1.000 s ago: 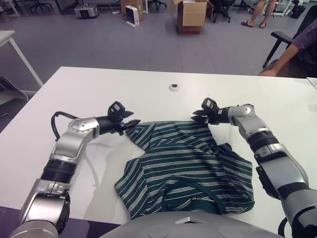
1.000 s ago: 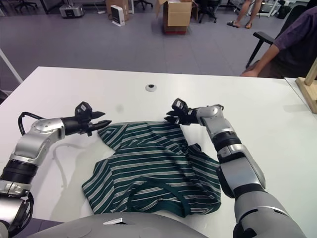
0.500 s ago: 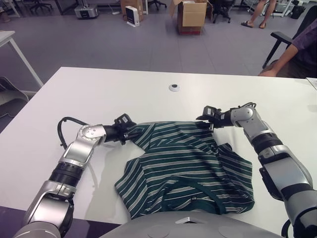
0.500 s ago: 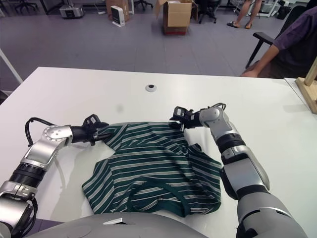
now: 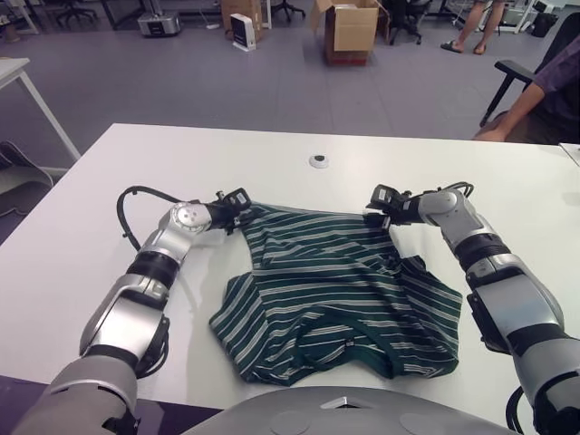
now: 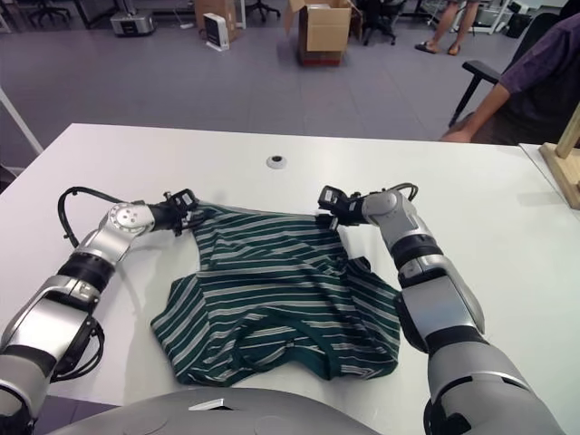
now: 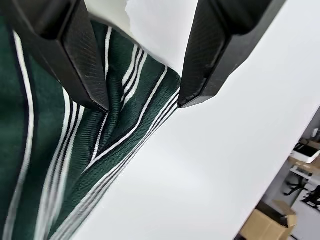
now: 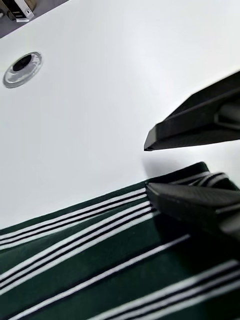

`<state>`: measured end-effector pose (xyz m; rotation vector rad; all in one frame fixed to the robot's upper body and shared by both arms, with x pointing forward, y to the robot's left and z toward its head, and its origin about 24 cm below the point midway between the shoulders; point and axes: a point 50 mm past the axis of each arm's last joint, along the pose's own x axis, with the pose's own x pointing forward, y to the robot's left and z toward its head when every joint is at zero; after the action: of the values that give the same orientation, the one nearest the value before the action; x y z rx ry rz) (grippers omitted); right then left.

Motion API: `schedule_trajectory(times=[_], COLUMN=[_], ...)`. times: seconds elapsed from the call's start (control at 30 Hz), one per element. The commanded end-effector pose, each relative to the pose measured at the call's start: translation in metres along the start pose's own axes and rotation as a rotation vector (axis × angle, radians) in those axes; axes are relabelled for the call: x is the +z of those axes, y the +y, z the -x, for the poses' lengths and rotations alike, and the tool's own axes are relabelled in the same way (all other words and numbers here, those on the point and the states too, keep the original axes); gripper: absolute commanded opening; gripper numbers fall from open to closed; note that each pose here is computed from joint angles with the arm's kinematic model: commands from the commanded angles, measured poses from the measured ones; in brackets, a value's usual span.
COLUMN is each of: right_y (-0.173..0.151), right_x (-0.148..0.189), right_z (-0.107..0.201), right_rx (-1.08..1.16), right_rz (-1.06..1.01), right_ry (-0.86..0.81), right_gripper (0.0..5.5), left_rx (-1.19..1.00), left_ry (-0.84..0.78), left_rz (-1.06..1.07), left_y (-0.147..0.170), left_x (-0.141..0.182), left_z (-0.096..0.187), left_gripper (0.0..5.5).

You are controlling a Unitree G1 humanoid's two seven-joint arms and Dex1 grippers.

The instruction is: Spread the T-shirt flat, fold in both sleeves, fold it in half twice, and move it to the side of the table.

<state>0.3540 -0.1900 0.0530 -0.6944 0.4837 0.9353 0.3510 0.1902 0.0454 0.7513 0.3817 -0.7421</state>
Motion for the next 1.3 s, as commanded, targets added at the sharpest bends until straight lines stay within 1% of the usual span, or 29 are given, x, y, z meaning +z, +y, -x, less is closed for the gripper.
schedule_trajectory(times=[0.03, 0.1, 0.2, 0.3, 0.4, 0.47, 0.5, 0.57, 0.63, 0.67, 0.73, 0.83, 0.9, 1.03, 1.23, 1.3], right_y=[0.006, 0.019, 0.042, 0.062, 0.076, 0.074, 0.07, 0.054, 0.033, 0.025, 0.009, 0.0, 0.0, 0.01, 0.013, 0.015], right_x=[0.008, 0.005, -0.005, -0.012, -0.013, -0.006, 0.001, 0.023, 0.045, 0.051, 0.05, 0.035, 0.025, 0.014, 0.006, 0.001], right_z=[0.001, 0.004, 0.008, 0.012, 0.015, 0.019, 0.023, 0.034, 0.046, 0.051, 0.053, 0.041, 0.032, 0.02, 0.019, 0.016], right_rx=[0.07, 0.152, 0.237, 0.303, 0.342, 0.325, 0.308, 0.259, 0.221, 0.206, 0.159, 0.099, 0.086, 0.179, 0.225, 0.217], right_rz=[0.055, 0.094, 0.141, 0.116, 0.118, 0.137, 0.128, 0.045, -0.042, -0.07, -0.086, -0.087, -0.074, -0.074, -0.064, -0.021], right_ry=[-0.076, -0.11, -0.111, -0.109, -0.097, -0.111, -0.133, -0.235, -0.338, -0.364, -0.341, -0.22, -0.157, -0.128, -0.107, -0.065], right_gripper=[1.19, 1.19, 1.19, 1.19, 1.19, 1.19, 1.19, 1.19, 1.19, 1.19, 1.19, 1.19, 1.19, 1.19, 1.19, 1.19], left_rx=[0.019, 0.045, 0.052, 0.027, -0.076, -0.202, -0.285, -0.44, -0.519, -0.541, -0.569, -0.605, -0.626, -0.631, -0.64, -0.651], left_ry=[0.044, -0.035, -0.158, -0.279, -0.409, -0.452, -0.452, -0.408, -0.36, -0.341, -0.281, -0.229, -0.23, -0.237, -0.23, -0.226], left_rz=[-0.019, -0.001, 0.015, -0.007, -0.046, -0.062, -0.076, -0.091, -0.076, -0.069, -0.066, -0.052, -0.046, -0.052, -0.059, -0.063], left_y=[0.002, 0.011, 0.02, 0.015, -0.019, -0.053, -0.074, -0.11, -0.127, -0.131, -0.136, -0.138, -0.14, -0.14, -0.14, -0.14], left_x=[-0.008, 0.0, 0.015, 0.04, 0.079, 0.095, 0.096, 0.086, 0.075, 0.072, 0.061, 0.05, 0.051, 0.053, 0.052, 0.051], left_z=[-0.004, 0.001, 0.009, 0.013, 0.012, 0.014, 0.016, 0.022, 0.029, 0.031, 0.033, 0.036, 0.037, 0.037, 0.04, 0.042], left_gripper=[2.49, 2.49, 2.49, 2.49, 2.49, 2.49, 2.49, 2.49, 2.49, 2.49, 2.49, 2.49, 2.49, 2.49, 2.49, 2.49])
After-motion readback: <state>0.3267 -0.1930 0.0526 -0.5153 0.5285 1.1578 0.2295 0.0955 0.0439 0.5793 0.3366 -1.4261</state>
